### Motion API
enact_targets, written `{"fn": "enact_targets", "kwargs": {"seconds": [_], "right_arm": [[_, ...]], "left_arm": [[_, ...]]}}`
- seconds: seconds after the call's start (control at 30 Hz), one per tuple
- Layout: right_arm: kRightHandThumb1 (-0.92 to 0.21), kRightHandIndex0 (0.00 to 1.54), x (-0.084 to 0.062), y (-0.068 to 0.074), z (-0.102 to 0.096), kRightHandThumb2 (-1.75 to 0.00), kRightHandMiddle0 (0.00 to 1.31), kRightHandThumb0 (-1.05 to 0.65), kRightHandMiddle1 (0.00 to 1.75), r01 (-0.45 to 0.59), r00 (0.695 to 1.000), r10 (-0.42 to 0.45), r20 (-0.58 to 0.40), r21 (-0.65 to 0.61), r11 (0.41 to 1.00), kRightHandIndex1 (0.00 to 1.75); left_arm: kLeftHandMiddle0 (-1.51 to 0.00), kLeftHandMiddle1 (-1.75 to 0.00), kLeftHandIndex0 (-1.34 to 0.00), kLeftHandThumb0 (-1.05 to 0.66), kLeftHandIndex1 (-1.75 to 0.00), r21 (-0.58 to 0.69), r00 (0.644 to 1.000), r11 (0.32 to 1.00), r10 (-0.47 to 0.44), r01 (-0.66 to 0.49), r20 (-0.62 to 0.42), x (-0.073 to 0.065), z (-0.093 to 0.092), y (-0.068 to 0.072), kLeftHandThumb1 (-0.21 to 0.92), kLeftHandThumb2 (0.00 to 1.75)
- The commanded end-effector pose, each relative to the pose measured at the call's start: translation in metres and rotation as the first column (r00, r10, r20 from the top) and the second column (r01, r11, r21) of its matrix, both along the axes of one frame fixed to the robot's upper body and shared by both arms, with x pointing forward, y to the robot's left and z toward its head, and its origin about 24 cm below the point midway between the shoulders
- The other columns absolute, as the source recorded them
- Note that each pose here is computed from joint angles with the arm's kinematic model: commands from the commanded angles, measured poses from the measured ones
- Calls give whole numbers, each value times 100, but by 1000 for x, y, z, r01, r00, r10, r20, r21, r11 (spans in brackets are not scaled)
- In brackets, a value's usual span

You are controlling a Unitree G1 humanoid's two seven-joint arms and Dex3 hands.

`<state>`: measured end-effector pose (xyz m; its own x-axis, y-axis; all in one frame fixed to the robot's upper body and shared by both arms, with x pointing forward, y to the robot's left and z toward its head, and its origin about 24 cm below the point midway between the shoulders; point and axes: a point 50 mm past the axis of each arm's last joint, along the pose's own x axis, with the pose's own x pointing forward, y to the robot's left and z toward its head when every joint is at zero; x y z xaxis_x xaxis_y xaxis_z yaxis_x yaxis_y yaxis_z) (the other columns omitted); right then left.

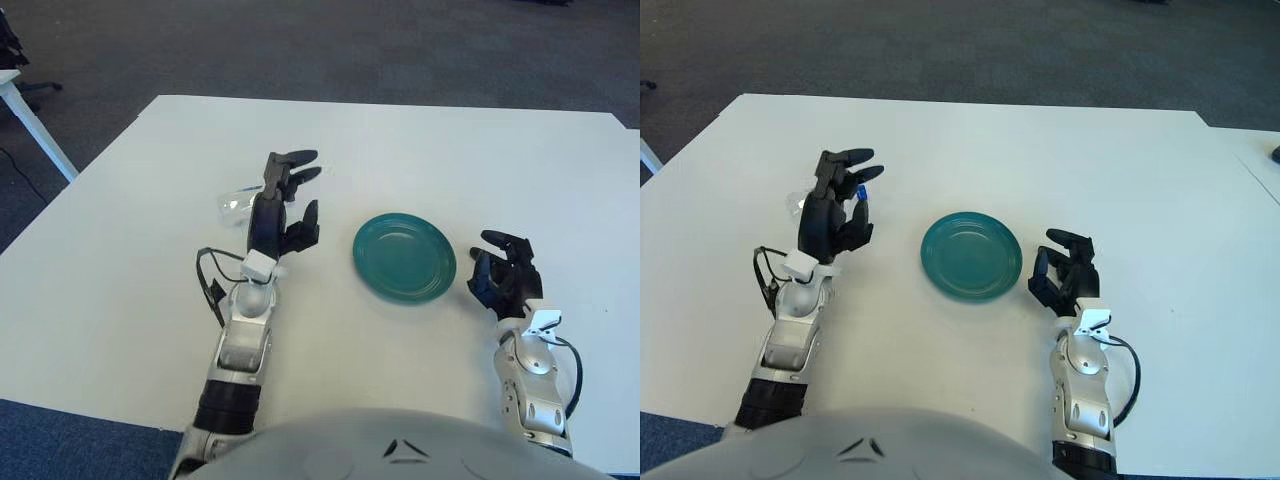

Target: Put the bottle into the plate.

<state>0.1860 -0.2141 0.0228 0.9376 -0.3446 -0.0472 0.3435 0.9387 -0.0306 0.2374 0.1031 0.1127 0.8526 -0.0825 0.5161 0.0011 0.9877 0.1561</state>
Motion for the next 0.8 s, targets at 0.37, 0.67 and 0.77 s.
{"fn": "enact_targets", "kwargs": {"seconds": [0.37, 0.67, 0.77], "right_arm": [[-70, 43, -2, -3, -10, -92, 6, -52, 130, 9, 999, -9, -31, 21, 1000, 100], [-69, 45, -3, -7, -11, -95, 2, -51, 133, 30, 999, -29, -46, 25, 999, 103], [-69, 45, -4, -8, -11, -94, 1, -51, 133, 35, 998, -33, -53, 26, 999, 103]], "left_arm": [[-32, -75, -8, -80, -113, 450, 959, 857, 159, -251, 233, 20, 9, 11, 92, 44], [-25, -57, 0, -93, -109, 601, 918, 703, 205, -379, 338, 31, 15, 18, 92, 39], [-23, -49, 0, -98, -106, 660, 899, 618, 213, -428, 384, 37, 21, 20, 92, 38]]}}
